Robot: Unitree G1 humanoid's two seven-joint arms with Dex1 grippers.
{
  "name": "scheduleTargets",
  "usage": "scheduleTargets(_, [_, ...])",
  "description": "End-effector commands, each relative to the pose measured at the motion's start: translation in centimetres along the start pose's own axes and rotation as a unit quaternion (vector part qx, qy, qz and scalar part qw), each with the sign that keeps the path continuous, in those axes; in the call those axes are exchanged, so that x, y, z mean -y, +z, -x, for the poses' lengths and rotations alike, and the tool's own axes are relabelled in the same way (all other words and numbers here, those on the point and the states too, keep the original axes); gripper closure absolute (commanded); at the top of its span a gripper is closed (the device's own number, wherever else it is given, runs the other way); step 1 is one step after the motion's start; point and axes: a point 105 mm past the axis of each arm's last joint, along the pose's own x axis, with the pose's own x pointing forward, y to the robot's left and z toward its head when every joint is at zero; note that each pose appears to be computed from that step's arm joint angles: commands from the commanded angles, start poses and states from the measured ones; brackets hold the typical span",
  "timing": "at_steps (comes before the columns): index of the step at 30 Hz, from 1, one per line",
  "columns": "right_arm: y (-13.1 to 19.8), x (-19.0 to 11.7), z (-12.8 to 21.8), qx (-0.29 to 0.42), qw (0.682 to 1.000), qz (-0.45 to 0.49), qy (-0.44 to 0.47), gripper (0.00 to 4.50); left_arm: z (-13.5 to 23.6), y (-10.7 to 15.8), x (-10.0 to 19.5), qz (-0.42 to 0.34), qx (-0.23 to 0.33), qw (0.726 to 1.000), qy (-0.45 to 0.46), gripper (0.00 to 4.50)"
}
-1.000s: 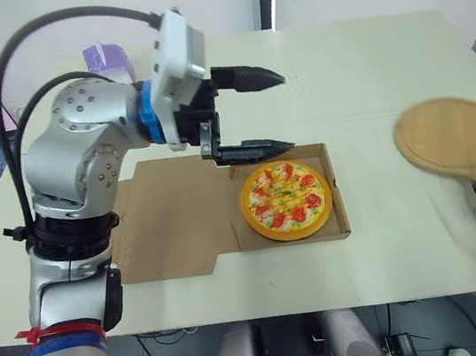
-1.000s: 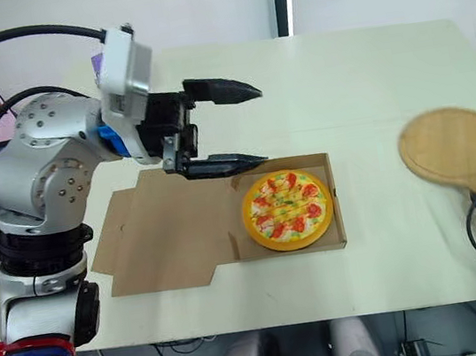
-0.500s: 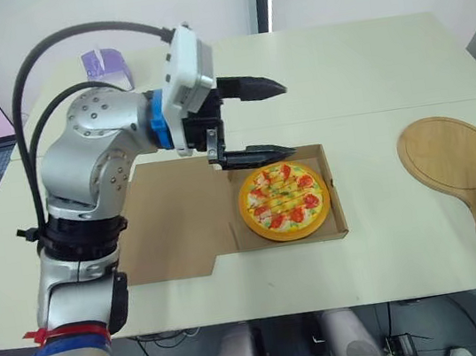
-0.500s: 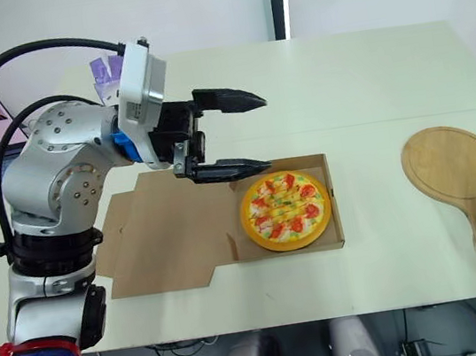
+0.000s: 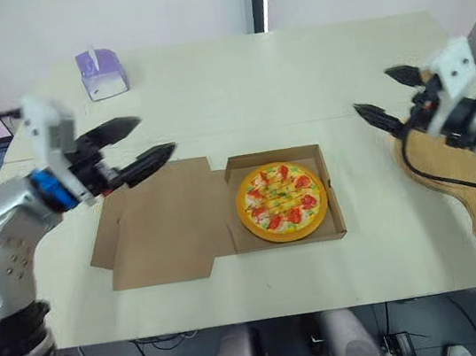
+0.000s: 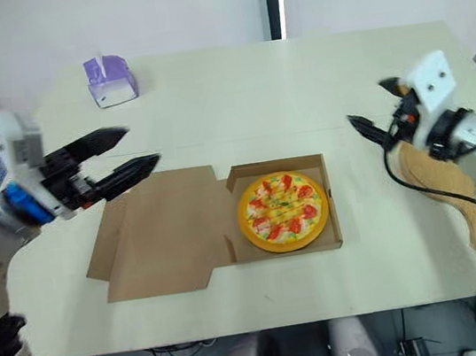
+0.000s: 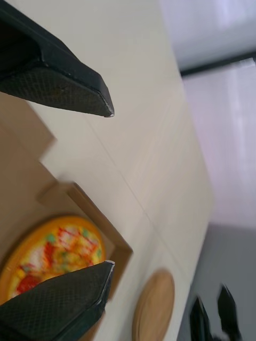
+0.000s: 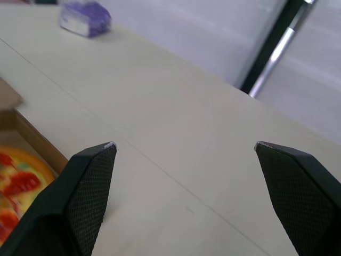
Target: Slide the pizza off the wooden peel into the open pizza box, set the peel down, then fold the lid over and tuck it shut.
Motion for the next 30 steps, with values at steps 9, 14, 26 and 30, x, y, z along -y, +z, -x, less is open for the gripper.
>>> scheduleTargets(9, [8.0,-10.6,-5.2,0.103,0.942,-0.019,0.318,0.05,12.0,-8.4,5.4,0.309,0.055,0.920,0.235,0.00])
scheduleTargets(14, [7.8,-12.4,-5.6,0.107,0.932,-0.016,0.347,0.05,13.0,-11.2,8.9,0.423,0.058,0.865,0.265,0.00])
scheduleTargets(26, [9.1,-14.8,-4.7,0.112,0.918,-0.019,0.380,0.05,10.1,-14.2,8.6,0.557,0.114,0.771,0.287,0.00])
scheduleTargets(30, [9.0,-14.5,-4.5,0.105,0.923,-0.022,0.369,0.05,9.8,-14.7,9.0,0.579,0.105,0.754,0.291,0.00])
